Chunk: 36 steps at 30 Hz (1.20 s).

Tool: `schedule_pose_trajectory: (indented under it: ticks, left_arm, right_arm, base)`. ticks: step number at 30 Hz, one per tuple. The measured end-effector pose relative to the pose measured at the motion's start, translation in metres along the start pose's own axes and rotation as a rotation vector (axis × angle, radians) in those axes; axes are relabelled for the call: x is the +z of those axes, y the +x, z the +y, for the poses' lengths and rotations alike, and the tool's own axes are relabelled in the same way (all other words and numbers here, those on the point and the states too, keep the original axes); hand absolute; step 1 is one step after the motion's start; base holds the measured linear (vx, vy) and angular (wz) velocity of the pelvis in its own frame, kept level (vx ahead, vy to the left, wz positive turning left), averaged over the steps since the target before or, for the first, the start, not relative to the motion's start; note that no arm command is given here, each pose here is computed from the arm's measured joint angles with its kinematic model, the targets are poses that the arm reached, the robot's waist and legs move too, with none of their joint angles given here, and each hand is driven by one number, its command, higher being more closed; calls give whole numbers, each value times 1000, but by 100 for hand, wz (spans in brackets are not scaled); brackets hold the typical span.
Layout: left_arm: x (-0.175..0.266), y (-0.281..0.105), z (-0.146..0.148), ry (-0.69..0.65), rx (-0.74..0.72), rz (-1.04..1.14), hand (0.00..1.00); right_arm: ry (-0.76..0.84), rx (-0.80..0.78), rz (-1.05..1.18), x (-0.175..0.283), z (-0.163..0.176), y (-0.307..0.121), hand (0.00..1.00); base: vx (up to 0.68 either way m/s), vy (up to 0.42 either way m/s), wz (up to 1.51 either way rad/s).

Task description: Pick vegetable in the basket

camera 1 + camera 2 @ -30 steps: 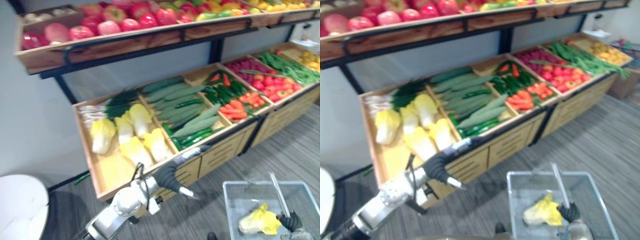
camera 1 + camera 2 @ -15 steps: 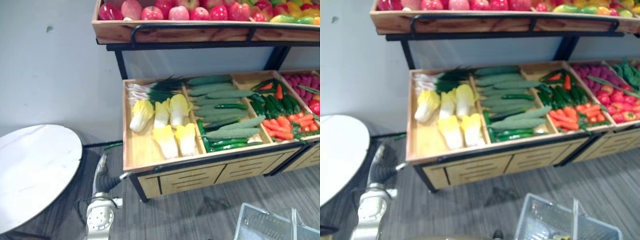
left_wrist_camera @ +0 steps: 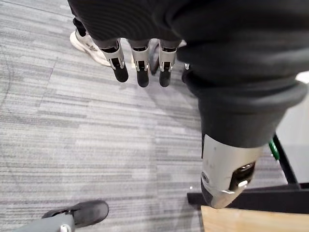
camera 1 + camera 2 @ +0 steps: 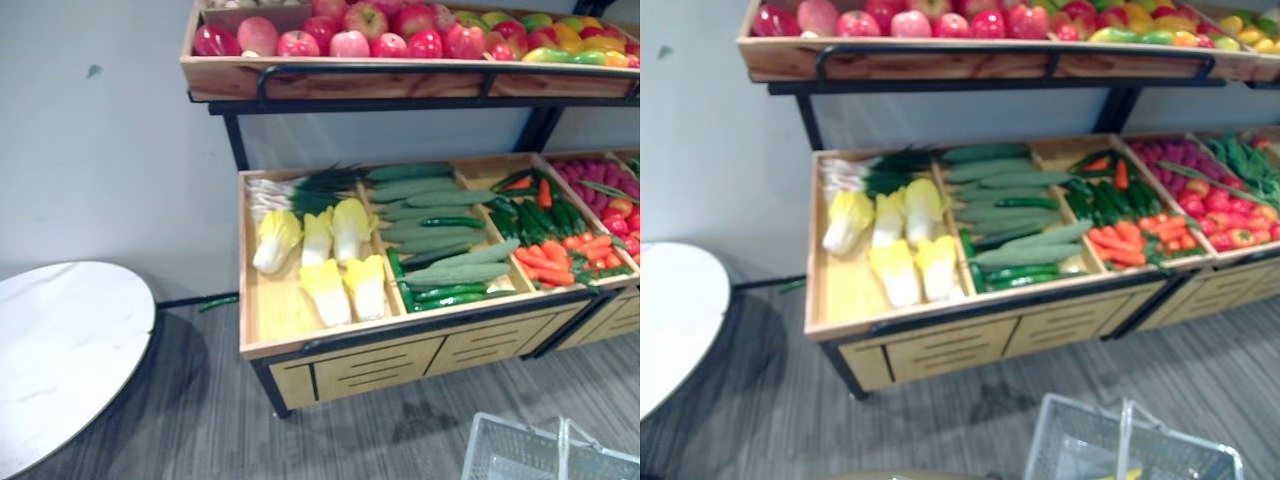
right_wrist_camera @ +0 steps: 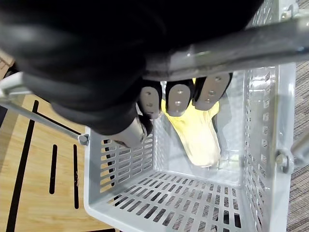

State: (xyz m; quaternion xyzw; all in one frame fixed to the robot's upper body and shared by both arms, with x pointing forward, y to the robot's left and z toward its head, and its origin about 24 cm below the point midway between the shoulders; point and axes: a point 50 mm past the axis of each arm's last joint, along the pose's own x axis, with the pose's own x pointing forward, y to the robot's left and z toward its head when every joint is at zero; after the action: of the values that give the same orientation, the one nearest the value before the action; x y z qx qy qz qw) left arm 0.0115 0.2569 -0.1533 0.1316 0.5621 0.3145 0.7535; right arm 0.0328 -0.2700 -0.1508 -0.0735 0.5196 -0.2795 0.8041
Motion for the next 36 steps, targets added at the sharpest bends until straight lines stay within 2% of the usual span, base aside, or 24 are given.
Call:
schedule_pose_trajectory:
  ticks: [11,17,23,31,33,36]
  left_arm:
    - [13,-5,-26,94,-154,-75,0]
    - [30,-6,-38,119,-205,-130,0]
    - [47,-3,-38,93,-202,-182,0]
    - [42,1,-31,97,-203,-148,0]
    - [43,-2,-37,94,-232,-149,0]
    - [54,-1,-39,110,-239,-182,0]
  right_arm:
    - [-81,22,-13,7,-4,5,100]
    - [-30,18,19,-1,-1,2,100]
    - [55,78,-29,7,27,-6,100]
    - [35,64,57,-14,16,-7,100]
    - [21,58,56,-10,12,-4,100]
    - [-28,103,24,5,24,0,100]
  base:
    - [21,-31,-19]
    - [-87,33,-29]
    - [-264,106,-113]
    - [-129,-59,-121]
    - [-125,-228,-118]
    - [-129,-280,-108]
